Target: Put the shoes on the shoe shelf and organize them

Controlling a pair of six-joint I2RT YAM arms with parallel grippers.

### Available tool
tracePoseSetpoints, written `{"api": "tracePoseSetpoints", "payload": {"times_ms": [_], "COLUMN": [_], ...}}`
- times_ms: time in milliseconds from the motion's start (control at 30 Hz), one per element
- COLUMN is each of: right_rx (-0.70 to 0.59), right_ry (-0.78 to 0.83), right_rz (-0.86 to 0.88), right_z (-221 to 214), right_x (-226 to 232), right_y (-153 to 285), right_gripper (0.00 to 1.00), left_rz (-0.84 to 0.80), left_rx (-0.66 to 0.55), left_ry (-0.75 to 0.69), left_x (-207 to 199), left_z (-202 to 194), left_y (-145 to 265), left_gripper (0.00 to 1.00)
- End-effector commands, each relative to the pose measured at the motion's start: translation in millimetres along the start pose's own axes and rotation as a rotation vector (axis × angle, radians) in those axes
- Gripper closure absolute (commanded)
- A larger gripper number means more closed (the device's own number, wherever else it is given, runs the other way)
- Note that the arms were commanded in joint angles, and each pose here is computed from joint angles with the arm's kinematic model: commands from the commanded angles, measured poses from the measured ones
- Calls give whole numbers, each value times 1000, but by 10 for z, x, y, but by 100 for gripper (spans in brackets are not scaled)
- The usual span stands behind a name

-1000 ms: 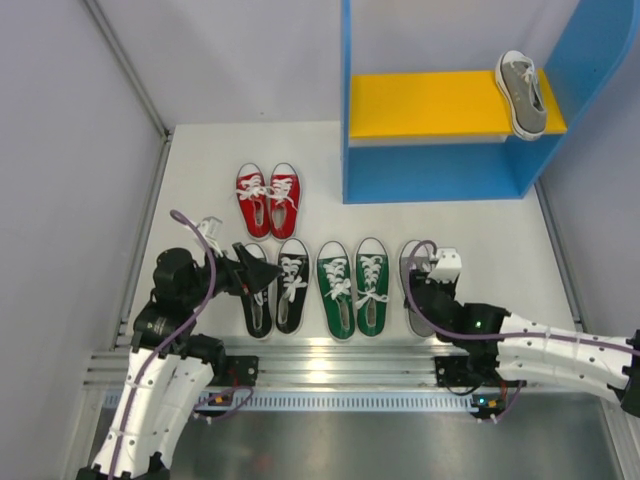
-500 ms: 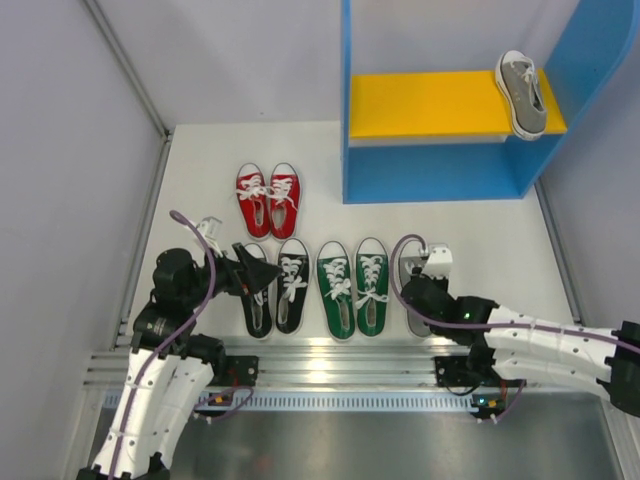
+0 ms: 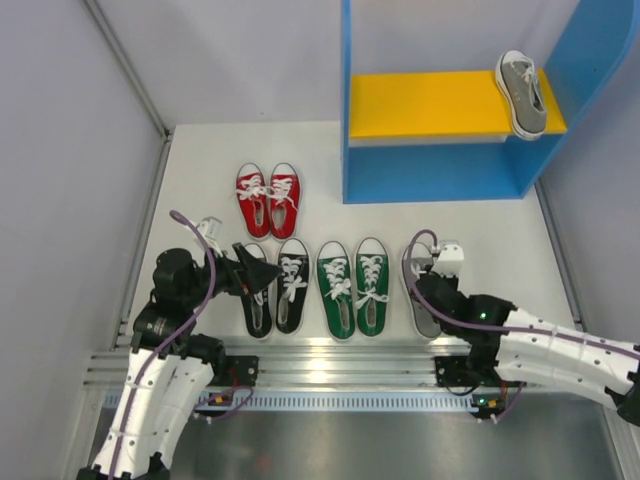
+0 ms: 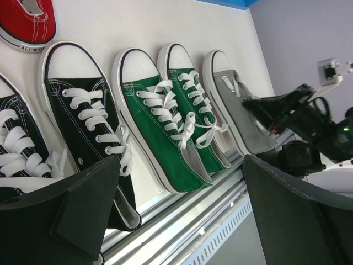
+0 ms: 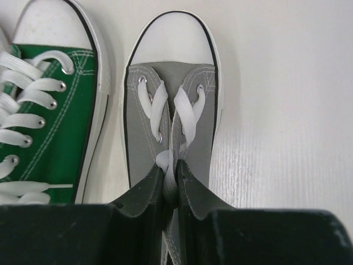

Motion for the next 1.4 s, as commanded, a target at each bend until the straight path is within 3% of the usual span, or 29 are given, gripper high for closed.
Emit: {"api": "tracePoseSetpoints", "payload": {"times_ms": [0, 333, 567, 767, 900, 1067, 1133, 1167, 1200, 1367], "right_rx": [-155, -383, -564, -662, -632, -637, -584, -607, -538, -511], "right_ry": [-103, -54, 11, 26, 76, 77, 99, 95, 102, 63], "right_rz": [-6, -167, -312, -276, -246, -263, -238, -241, -229, -172], "right_z": [678, 1662, 2598, 3329, 3772, 4255, 4334, 4479, 4438, 4503], "right_x": [-147, -746, -1146, -1203, -1266, -1689, -1773, -1839, -1864, -2150], "right_y": [319, 958, 1537, 1646, 1286, 983, 622, 683, 389, 23], "right_gripper": [100, 100, 100, 100, 100, 100, 100, 100, 100, 100], "left_rz": [-35, -23, -36, -52, -48, -60, -61, -62, -65, -80], "left_rx": [-4, -8, -1, 3, 4, -8, -10, -10, -13, -24], "left_ry": [-11, -8, -9, -9, -15, -25, -23, -23, -24, -22], "left_x": [-77, -66, -94, -127, -122, -154, -156, -153, -160, -158], "left_z": [28, 93, 136, 179, 193, 203, 195, 191, 190, 145], "left_y": [-7, -70, -126, -180, -192, -165, -156, -153, -146, -103], "left_gripper": [1, 1, 1, 1, 1, 1, 1, 1, 1, 1]}}
Point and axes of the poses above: each gripper's point midway between its finger pads, its own y axis back along the fingers, its own x axis along the line the jaws close on, z = x × y, the point moved 2 cm from there along y, back along the fingers, and after that the axes turned 13 degrees about y, right-handed, at the moved point
